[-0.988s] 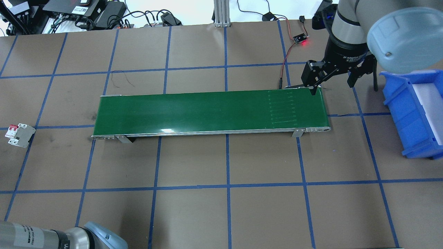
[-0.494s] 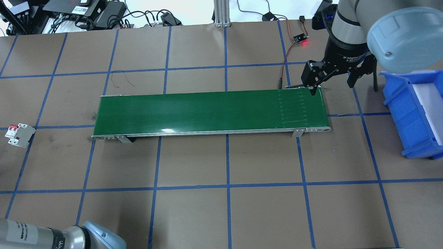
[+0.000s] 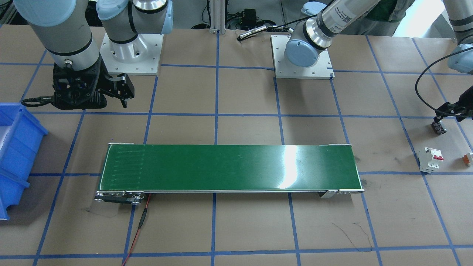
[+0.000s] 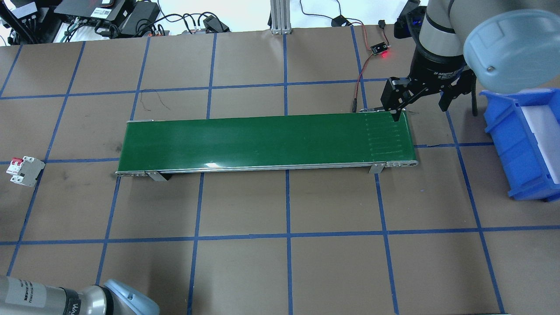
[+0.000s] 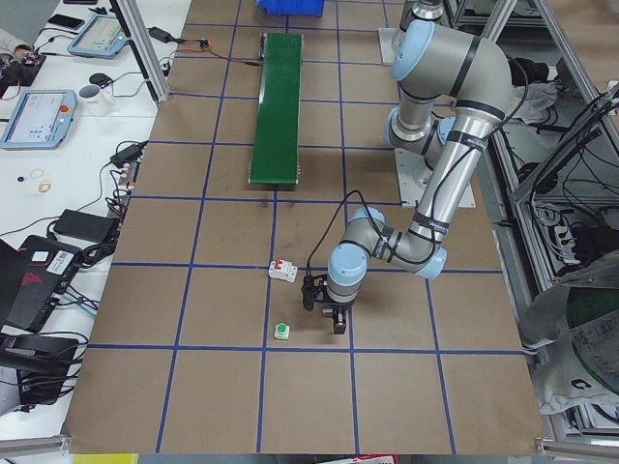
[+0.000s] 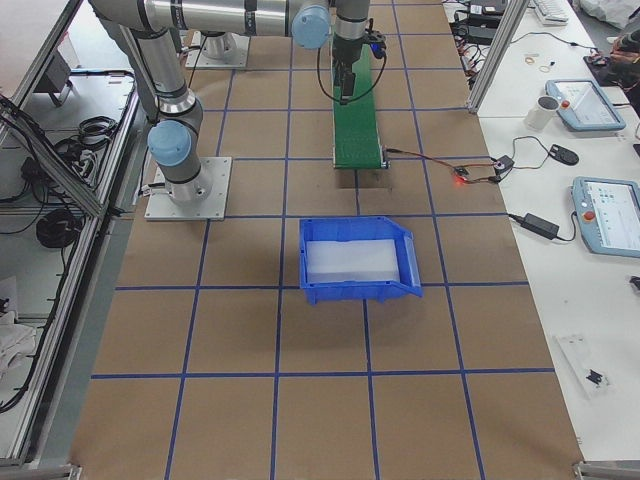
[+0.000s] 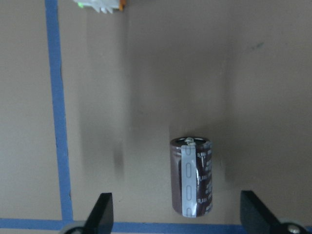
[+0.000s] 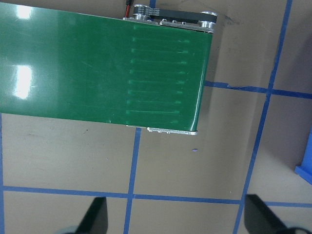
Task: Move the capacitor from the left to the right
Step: 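Lower the left gripper over the brown capacitor on the table, then close the left gripper on the capacitor and lift it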
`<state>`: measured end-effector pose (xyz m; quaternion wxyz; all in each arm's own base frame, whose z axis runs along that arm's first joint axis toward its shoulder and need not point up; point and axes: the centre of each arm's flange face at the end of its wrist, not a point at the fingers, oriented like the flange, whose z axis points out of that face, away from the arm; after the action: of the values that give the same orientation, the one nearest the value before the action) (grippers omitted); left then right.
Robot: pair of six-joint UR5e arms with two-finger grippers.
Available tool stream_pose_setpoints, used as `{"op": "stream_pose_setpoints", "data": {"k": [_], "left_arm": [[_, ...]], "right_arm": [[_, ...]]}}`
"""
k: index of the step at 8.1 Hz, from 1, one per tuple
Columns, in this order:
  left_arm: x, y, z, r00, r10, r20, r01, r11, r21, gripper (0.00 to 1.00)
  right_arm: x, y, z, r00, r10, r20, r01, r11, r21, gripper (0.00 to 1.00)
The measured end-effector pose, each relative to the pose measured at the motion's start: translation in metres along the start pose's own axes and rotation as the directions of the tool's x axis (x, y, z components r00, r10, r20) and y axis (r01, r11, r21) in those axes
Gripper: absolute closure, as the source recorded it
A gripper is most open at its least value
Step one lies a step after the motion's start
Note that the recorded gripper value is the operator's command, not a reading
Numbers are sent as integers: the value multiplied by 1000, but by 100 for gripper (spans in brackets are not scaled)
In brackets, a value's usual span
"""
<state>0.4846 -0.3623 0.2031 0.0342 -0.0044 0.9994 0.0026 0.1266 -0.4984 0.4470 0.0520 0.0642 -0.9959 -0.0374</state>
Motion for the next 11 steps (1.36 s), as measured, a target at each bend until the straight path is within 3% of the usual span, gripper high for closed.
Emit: {"op": "stream_pose_setpoints", "data": {"k": [4, 6, 9, 11], "left_arm": [[-2, -5, 14, 1000, -7, -5, 7, 999, 37, 10], [-2, -6, 16, 1000, -8, -5, 8, 999, 39, 20], [-3, -6, 15, 1000, -6, 0, 6, 999, 41, 30], [-4, -6, 15, 1000, -6, 2, 6, 999, 42, 28]], "right_arm": [[0, -1, -2, 1000, -12, 0, 12, 1000, 16, 0], [0, -6, -3, 1000, -3, 2, 3, 999, 44, 0], [-4, -23, 17, 999, 16, 33, -17, 999, 28, 0], [-6, -28, 25, 998, 20, 58, -21, 1000, 16, 0]]}}
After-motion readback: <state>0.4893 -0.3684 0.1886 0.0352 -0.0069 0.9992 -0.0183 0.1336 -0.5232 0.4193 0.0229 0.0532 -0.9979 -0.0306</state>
